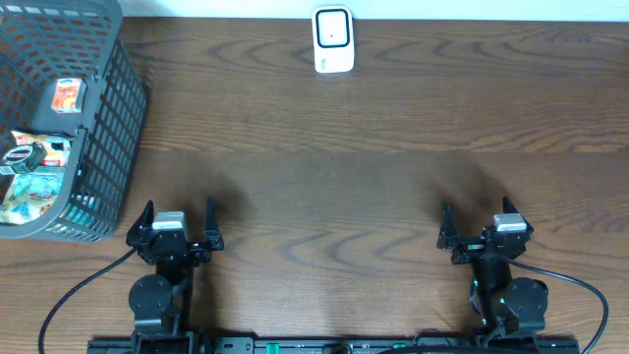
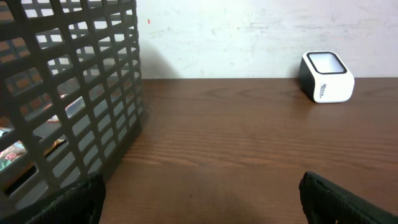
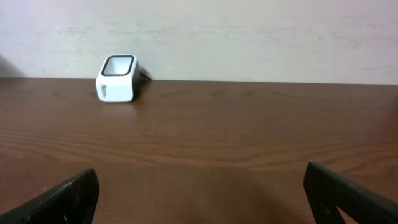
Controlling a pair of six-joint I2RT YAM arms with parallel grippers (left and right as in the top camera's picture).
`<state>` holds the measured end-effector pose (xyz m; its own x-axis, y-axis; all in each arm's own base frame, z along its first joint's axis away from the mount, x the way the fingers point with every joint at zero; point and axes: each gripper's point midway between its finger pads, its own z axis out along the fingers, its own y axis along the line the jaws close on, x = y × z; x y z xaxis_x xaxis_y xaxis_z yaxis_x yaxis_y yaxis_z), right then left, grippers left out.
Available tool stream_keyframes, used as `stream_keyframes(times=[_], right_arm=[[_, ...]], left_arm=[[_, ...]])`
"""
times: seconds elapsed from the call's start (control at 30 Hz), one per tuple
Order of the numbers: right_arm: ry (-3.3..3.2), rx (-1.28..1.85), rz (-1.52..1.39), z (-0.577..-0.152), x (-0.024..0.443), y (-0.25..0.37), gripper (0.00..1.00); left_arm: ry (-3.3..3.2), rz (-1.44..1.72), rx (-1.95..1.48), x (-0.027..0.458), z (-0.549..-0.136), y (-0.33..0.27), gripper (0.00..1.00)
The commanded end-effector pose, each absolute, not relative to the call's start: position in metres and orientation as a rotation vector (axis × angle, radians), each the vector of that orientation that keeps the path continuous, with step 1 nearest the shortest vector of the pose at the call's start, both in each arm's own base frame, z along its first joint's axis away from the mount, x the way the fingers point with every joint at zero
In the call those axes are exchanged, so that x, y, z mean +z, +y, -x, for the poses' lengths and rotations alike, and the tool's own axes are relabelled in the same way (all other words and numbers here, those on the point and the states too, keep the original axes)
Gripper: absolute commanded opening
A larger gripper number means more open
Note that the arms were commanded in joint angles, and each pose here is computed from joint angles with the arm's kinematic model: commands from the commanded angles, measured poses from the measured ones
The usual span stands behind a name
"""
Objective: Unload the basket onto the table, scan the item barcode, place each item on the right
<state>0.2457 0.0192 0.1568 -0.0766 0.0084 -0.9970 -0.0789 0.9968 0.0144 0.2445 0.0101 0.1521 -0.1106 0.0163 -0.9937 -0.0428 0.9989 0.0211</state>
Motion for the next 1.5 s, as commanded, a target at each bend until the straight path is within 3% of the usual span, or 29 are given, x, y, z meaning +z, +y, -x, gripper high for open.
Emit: stream_keyframes(times=[0.0, 0.23, 0.53, 0.63, 0.8, 0.97, 1.27, 1.47], right_arm=[[1.648, 0.062, 0.044, -0.246, 0.156, 0.016, 0.99], [1.647, 0.062, 0.044, -0.246, 0.156, 0.016, 0.99], [1.648, 0.062, 0.044, -0.246, 0.156, 0.016, 0.99], [1.648, 0.062, 0.044, -0.246, 0.156, 0.016, 0.99], [1.647, 0.062, 0.044, -0.246, 0.156, 0.016, 0.99], [1.647, 0.062, 0.044, -0.246, 0.156, 0.016, 0.99], [1.647, 0.062, 0.044, -0.246, 0.156, 0.016, 0.99], [1.648, 0.062, 0.044, -0.246, 0.156, 0.016, 0.99]], left_arm=[[1.728, 0.033, 0.088, 0.136, -0.243, 0.016, 0.98], [1.719, 0.033, 0.087, 0.138, -0.244, 0.016, 0.97], [1.614, -0.247, -0.308, 0.161, -0.236, -0.057, 0.98], [1.449, -0.317, -0.346, 0.199, -0.23, -0.069, 0.98], [0.915, -0.335, -0.376, 0.319, -0.178, -0.073, 0.98], [0.734, -0.337, -0.351, 0.372, -0.143, -0.07, 0.98], [0.812, -0.297, -0.359, 0.392, -0.156, -0.066, 0.98], [1.041, -0.105, -0.475, 0.405, -0.198, -0.05, 0.98]])
